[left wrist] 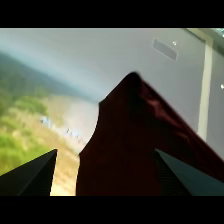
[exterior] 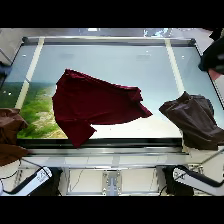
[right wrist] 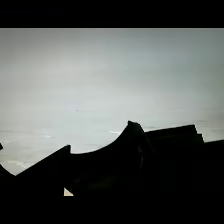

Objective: Fold the shirts.

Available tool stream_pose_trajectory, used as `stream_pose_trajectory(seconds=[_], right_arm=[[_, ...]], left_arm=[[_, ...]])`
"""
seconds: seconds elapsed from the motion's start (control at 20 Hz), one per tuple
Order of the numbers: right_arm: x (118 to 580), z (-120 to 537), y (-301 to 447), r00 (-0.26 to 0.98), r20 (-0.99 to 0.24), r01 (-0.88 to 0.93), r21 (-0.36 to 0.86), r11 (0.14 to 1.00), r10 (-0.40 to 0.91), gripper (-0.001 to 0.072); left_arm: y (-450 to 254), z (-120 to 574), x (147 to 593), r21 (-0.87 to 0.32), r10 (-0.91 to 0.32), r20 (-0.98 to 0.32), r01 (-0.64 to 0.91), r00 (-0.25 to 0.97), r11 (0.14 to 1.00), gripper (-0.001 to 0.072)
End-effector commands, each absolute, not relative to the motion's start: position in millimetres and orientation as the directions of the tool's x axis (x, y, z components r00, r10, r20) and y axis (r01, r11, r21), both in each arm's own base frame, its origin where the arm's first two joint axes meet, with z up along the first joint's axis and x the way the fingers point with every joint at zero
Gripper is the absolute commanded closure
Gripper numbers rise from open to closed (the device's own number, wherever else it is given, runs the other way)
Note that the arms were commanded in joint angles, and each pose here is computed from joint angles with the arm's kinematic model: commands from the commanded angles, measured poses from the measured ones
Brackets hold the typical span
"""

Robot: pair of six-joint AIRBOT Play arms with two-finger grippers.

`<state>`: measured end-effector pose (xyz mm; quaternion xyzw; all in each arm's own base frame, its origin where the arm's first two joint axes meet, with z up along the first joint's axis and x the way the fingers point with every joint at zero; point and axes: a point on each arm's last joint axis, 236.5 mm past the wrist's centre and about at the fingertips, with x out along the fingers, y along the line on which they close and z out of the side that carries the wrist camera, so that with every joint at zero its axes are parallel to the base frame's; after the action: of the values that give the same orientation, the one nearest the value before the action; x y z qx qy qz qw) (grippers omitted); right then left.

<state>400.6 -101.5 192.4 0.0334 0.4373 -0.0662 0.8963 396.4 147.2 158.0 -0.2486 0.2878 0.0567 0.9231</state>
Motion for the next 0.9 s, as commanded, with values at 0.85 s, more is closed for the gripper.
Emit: stream_pose_trajectory(seconds=[0.85], right_arm=[[307,70,27,0.575,-0.643,0.165,0.697,0.697,0.506,0.0244]], left_arm=[[8,-99,323,-0.763,-0.556,-0.646,-0.415,0.523,0.496,0.0088]])
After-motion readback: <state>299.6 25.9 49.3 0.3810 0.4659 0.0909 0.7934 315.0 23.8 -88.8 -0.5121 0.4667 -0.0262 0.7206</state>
